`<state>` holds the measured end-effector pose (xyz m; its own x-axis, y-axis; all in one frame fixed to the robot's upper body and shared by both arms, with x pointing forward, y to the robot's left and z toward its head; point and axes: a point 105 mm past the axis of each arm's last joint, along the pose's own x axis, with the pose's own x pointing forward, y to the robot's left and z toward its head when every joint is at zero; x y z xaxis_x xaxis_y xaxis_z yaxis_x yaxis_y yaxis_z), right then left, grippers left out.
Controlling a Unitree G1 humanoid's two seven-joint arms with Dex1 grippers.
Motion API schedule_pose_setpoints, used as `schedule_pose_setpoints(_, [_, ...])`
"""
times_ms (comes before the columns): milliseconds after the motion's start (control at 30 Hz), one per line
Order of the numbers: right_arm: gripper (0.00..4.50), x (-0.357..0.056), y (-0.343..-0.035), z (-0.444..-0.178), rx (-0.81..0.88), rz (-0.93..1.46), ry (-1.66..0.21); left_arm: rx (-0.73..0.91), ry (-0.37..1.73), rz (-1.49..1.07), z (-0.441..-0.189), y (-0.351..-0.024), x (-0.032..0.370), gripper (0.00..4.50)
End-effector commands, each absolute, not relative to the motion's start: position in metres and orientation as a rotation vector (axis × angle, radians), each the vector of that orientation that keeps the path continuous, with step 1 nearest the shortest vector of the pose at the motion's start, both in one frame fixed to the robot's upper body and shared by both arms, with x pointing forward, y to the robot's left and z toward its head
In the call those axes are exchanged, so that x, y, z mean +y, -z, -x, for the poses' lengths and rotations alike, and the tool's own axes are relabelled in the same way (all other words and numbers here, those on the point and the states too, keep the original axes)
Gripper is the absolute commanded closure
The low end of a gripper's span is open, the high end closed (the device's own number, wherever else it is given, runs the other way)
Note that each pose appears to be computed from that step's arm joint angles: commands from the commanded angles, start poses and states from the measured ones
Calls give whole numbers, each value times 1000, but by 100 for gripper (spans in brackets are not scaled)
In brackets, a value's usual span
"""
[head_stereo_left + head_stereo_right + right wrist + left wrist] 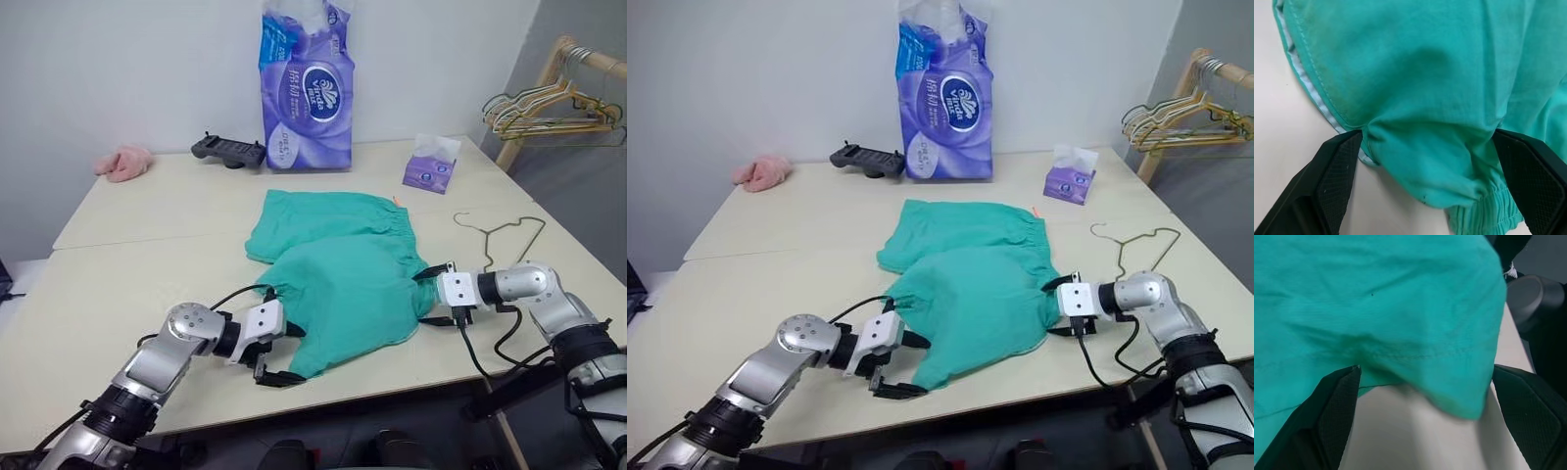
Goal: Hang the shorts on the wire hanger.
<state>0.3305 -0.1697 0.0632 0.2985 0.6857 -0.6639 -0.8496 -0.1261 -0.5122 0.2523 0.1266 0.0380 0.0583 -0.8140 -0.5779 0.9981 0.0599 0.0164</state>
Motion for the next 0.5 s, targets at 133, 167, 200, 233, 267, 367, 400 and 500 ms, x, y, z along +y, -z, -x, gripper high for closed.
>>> schedule_pose_setpoints(133, [3,-170,-63,-347,197,1135,-1287,390,1445,-517,-270,-35,105,0])
schedule_pose_setpoints(167, [3,-171,-63,-348,202,1128,-1284,392,1456,-512,-269,-35,103,0])
schedule_pose_setpoints(200, [20,-172,-63,-349,208,1113,-1280,391,1463,-510,-269,-35,101,19])
schedule_pose_setpoints(233, [41,-173,-63,-350,211,1107,-1279,395,1468,-505,-268,-35,101,40])
schedule_pose_setpoints(267, [63,-174,-63,-350,215,1099,-1277,403,1477,-503,-267,-35,102,60])
schedule_pose_setpoints(367, [162,-175,-63,-350,214,1089,-1275,414,1474,-501,-268,-37,108,146])
schedule_pose_setpoints(400, [198,-175,-63,-350,212,1086,-1276,415,1466,-503,-270,-38,111,177])
schedule_pose_setpoints(500, [295,-175,-63,-349,211,1073,-1276,419,1439,-515,-275,-41,120,261])
